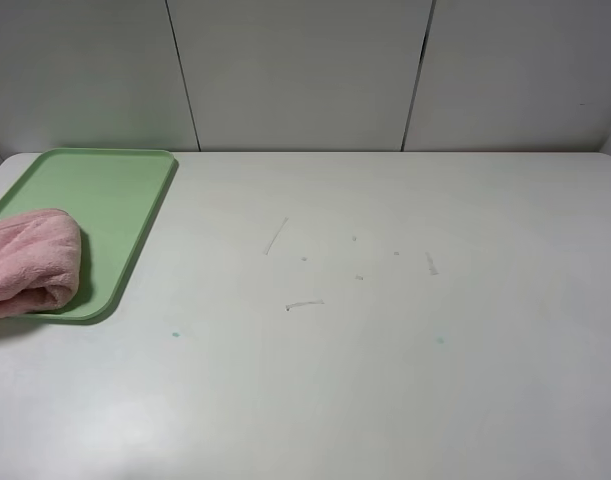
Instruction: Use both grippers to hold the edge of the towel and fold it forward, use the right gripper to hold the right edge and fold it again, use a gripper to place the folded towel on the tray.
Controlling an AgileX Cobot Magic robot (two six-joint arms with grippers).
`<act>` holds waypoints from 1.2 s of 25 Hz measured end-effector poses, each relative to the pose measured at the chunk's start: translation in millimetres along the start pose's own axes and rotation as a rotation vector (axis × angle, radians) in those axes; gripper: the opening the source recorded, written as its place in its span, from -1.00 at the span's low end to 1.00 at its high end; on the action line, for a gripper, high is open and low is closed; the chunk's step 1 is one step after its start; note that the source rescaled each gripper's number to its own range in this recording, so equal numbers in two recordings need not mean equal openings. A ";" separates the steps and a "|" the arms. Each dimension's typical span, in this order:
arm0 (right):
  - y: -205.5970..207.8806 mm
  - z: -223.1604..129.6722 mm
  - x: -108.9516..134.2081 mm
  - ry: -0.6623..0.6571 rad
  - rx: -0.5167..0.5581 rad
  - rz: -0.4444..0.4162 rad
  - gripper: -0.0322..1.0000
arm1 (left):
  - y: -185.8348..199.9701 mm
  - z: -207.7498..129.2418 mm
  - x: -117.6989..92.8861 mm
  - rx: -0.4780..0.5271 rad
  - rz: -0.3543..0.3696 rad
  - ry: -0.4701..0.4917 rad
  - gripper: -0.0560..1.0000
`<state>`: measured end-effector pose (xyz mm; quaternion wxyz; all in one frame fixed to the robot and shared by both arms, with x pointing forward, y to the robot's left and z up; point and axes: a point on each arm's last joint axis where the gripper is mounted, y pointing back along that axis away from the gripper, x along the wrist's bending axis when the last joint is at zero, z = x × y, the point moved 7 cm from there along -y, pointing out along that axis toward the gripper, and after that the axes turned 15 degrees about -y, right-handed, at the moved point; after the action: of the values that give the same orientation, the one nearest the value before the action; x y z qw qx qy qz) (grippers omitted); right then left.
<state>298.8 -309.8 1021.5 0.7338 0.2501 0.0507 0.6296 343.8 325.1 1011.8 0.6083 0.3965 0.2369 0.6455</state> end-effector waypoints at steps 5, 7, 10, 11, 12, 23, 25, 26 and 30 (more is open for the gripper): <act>0.0 0.0 0.0 0.000 0.000 0.000 1.00 | -2.9 -21.9 -17.0 -0.042 -0.071 -0.016 1.00; 0.0 0.0 0.0 0.000 0.000 0.000 1.00 | 2.3 -22.4 -19.7 -0.087 -0.083 -0.033 1.00; 0.0 0.0 0.0 0.000 0.000 0.000 1.00 | 11.5 -23.6 -24.1 -0.165 -0.100 -0.062 1.00; 0.0 0.0 0.0 0.000 0.000 0.000 1.00 | 14.9 -24.8 -25.8 -0.195 -0.106 -0.075 1.00; 0.0 0.0 0.0 0.000 0.000 0.000 1.00 | 17.6 -25.7 -27.9 -0.222 -0.116 -0.090 1.00; 0.0 0.0 0.0 0.000 0.000 0.000 1.00 | 35.7 -30.4 -32.5 -0.472 -0.100 -0.109 1.00; 0.0 0.0 0.0 0.000 0.000 0.000 1.00 | 36.5 -30.3 -34.8 -0.481 -0.121 -0.129 1.00; 0.0 0.0 0.0 0.000 0.000 0.000 1.00 | 36.9 -30.3 -35.8 -0.485 -0.133 -0.140 1.00; 0.0 0.0 0.0 0.000 0.000 0.000 1.00 | 37.8 -30.3 -39.1 -0.498 -0.176 -0.177 1.00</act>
<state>298.8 -309.8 1021.5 0.7338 0.2501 0.0507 0.6296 294.9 286.9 1015.5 0.7590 0.2675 0.0506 0.5914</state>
